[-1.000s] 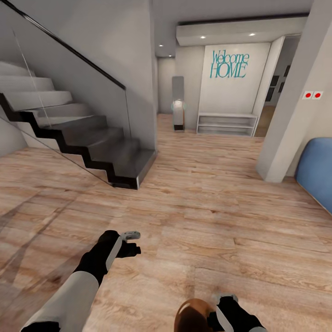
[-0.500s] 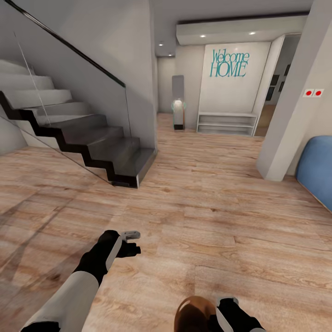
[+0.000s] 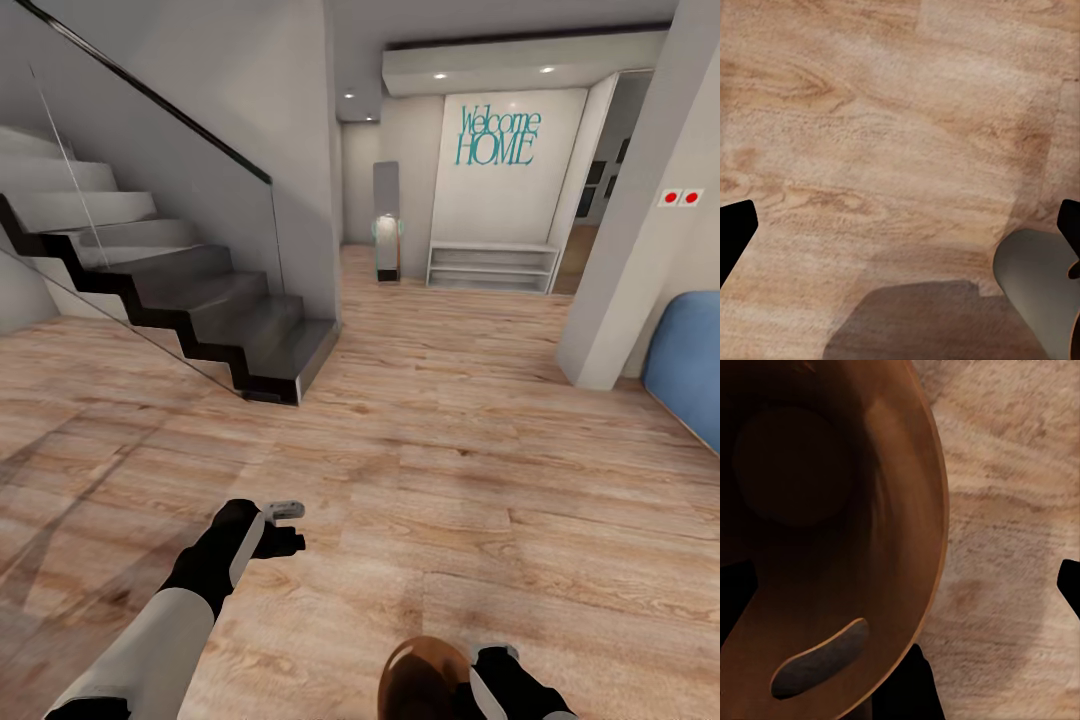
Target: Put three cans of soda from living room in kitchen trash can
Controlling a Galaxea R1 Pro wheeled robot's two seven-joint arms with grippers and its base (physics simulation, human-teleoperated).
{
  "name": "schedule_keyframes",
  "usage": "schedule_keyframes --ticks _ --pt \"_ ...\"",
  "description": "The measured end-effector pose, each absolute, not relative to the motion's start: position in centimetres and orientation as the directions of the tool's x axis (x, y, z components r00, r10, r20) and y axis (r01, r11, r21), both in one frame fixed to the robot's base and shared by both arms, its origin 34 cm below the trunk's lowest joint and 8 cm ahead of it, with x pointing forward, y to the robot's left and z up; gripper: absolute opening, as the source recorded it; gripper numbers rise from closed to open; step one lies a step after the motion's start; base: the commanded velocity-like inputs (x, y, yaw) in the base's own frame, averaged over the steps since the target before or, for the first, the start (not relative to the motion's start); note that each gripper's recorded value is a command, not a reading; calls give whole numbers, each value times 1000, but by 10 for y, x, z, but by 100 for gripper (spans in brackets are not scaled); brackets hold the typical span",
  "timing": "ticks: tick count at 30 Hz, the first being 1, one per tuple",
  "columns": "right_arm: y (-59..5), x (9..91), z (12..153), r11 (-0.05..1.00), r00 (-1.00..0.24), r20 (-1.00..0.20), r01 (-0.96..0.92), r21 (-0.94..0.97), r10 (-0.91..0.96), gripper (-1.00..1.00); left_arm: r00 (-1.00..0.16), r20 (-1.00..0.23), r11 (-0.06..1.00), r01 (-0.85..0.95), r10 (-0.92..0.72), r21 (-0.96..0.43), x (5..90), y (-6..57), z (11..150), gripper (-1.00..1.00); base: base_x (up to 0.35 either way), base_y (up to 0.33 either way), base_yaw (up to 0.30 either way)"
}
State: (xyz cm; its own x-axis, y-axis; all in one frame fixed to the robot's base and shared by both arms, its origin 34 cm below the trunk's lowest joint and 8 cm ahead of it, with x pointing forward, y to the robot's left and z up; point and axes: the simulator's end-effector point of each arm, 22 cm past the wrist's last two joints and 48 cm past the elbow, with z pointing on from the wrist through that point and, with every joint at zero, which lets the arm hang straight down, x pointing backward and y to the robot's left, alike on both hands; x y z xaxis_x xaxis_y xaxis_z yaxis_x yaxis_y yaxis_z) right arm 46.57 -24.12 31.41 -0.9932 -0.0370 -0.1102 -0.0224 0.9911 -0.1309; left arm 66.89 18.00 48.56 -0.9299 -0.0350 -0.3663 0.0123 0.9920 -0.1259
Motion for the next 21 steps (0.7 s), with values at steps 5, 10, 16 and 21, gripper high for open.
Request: schedule_keyframes --ticks 5,10,16,21 --pt "-241 470 315 991 -991 -129 -16 -130 -33 100 -930 -366 992 12 -35 -127 669 180 486 100 0 0 0" --pt "-244 488 322 991 -987 -157 -4 -131 -25 100 -930 -367 992 13 -35 -127 669 179 486 100 0 0 0" --pt "-257 519 337 989 -981 -195 11 -149 -19 100 -929 -367 992 13 -35 -127 669 179 486 100 0 0 0" --pt "-268 527 342 986 -979 -205 19 -163 -15 100 -929 -367 992 13 -35 -127 669 179 486 100 0 0 0"
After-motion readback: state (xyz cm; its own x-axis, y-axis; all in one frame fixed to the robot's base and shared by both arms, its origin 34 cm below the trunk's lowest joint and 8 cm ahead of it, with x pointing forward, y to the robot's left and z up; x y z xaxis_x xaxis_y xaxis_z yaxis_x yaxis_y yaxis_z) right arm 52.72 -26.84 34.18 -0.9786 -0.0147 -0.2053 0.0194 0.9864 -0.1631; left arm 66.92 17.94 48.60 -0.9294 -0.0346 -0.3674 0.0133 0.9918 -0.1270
